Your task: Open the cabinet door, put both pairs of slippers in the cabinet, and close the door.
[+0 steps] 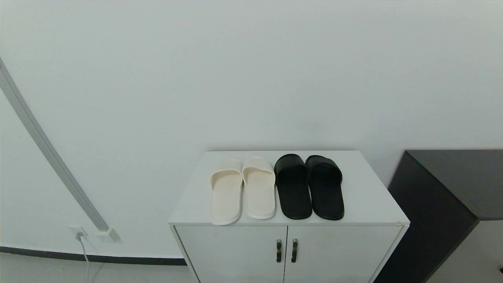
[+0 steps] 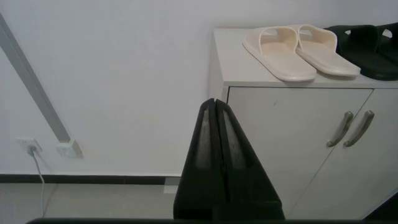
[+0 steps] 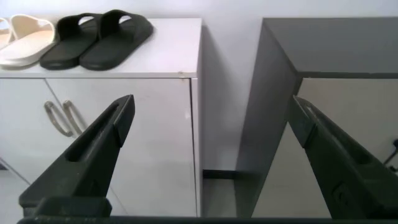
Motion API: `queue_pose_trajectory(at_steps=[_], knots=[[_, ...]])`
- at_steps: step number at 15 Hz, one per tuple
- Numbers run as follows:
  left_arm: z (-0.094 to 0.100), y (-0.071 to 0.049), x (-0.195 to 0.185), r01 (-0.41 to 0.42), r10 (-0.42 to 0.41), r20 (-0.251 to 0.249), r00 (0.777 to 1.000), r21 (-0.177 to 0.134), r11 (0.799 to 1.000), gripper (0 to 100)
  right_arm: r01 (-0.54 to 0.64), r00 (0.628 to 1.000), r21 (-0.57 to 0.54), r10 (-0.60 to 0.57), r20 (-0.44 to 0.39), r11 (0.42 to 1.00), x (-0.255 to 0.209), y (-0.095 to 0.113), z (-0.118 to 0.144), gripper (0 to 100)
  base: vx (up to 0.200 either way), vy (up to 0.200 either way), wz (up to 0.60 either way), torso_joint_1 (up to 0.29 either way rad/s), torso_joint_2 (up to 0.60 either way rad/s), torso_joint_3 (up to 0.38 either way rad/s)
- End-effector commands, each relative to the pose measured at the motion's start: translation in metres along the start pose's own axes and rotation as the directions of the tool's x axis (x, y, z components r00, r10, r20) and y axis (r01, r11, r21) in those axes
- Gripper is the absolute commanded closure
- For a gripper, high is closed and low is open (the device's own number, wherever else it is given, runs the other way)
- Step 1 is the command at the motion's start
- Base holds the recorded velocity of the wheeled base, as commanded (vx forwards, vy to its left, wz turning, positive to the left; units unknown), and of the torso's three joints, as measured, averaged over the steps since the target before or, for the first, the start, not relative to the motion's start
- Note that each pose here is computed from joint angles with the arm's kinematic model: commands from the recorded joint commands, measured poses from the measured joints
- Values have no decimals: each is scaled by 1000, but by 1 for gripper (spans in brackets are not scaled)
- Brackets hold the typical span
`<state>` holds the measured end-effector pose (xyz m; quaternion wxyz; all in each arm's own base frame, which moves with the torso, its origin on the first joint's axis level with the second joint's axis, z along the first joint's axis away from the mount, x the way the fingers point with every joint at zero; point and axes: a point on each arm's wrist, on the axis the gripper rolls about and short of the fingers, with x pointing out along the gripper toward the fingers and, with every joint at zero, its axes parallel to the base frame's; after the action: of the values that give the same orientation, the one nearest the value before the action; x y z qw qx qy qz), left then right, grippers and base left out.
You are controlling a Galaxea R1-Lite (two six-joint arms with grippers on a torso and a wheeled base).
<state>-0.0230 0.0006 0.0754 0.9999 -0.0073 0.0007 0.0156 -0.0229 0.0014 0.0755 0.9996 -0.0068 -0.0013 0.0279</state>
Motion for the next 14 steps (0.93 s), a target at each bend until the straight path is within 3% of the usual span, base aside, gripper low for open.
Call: queue_pose_trajectory(at_steps=[1, 4, 5, 6, 7, 8, 9, 10, 12, 14], knots=[[0, 0, 0, -1, 1, -1, 1000, -2, 1000, 100, -12, 1000, 0, 12, 0, 1000, 0, 0, 0, 0, 0, 0, 0, 0, 0, 0], [0, 0, 0, -2, 2, -1, 1000, -2, 1000, 100, -9, 1000, -20, 9, -5, 1000, 1, 0, 1, 0, 0, 0, 0, 0, 0, 0], [0, 0, 0, -2, 2, -1, 1000, -4, 1000, 100, -2, 999, -33, 4, 39, 999, -2, 0, 11, 0, 0, 0, 0, 0, 0, 0], [0, 0, 0, -1, 1, -1, 1000, -4, 1000, 100, -27, 987, 62, 16, 161, 998, -13, -1, 75, 0, 0, 0, 0, 0, 0, 0], [0, 0, 0, -1, 1, -1, 1000, -2, 1000, 100, -61, 994, 140, 47, 96, 988, -10, -1, 97, 0, 0, 0, 0, 0, 0, 0], [0, 0, 0, -1, 1, -1, 1000, -2, 1000, 100, -96, 994, 77, 100, -42, 992, 3, -1, 91, 0, 0, 0, 0, 0, 0, 0], [0, 0, 0, -1, 1, -1, 1000, -2, 1000, 100, -136, 982, 42, 141, -122, 990, 14, 0, 83, 0, 0, 0, 0, 0, 0, 0], [0, 0, 0, -1, 1, -1, 1000, -2, 1000, 100, -187, 958, 67, 197, -209, 980, 38, 1, 86, 0, 0, 0, 0, 0, 0, 0], [0, 0, 0, 1, -1, -3, 1000, -1, 1000, 100, -221, 941, 79, 234, -244, 972, 86, 1, 99, 0, 0, 0, 0, 0, 0, 0], [0, 0, 0, 2, -2, -3, 1000, -1, 1000, 100, -280, 924, 100, 296, -244, 955, 130, 15, 105, 0, 0, 0, 0, 0, 0, 0]])
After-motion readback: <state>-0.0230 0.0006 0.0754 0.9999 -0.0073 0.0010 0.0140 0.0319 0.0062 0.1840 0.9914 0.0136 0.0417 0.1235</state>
